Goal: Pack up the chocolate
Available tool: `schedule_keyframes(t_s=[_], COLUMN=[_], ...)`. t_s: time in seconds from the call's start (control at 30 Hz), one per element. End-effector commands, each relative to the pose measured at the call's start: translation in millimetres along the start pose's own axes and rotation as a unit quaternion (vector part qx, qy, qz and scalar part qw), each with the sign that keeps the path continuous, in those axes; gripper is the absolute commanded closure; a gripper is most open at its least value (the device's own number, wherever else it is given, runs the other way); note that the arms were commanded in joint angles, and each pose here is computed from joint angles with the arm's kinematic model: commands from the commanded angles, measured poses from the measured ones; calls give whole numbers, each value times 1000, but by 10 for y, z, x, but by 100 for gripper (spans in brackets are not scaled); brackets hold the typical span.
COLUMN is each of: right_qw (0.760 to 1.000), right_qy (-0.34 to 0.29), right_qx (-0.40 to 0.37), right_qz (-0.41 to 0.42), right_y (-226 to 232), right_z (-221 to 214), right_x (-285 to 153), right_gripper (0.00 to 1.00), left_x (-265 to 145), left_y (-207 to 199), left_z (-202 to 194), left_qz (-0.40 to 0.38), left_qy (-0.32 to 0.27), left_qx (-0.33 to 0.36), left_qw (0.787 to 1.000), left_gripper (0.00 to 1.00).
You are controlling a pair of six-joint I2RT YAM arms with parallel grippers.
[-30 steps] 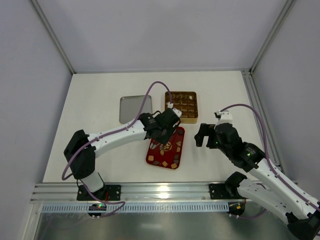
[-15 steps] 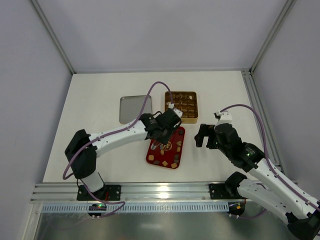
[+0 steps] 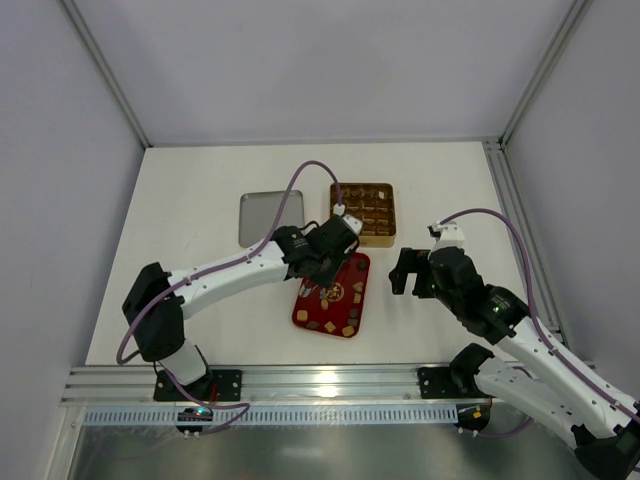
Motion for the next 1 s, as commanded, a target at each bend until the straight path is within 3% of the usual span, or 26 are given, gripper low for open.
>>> schedule_keyframes(t_s=[0.0,0.53,0.97], right_qw=[1000,1000,1000], right_qy=[-19,-20,-23], right_qx=[10,9,6], right_qz=[7,9,6], right_y=[31,42,33], right_z=[61,89,102], right_x=[10,3,-9], right_gripper=[0,0,0], left_x=[-203,-485,-565], left_y=[11,41,54], left_z=[77,168,615], left_qz=[-7,-19,-3], left_qy=[-33,-58,-103], left_qx=[-8,-15,-22], left_qw=[999,998,994], left_gripper=[70,70,69])
Point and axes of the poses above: each gripper's point midway between its finger pads, its own x axis out along the fingers, its own y axis along the line the jaws close on, z = x × y, the point moved 9 cm from there along -x, back along the fingers, and after that the axes turned 6 degrees about -x, right-handed, at the moved point
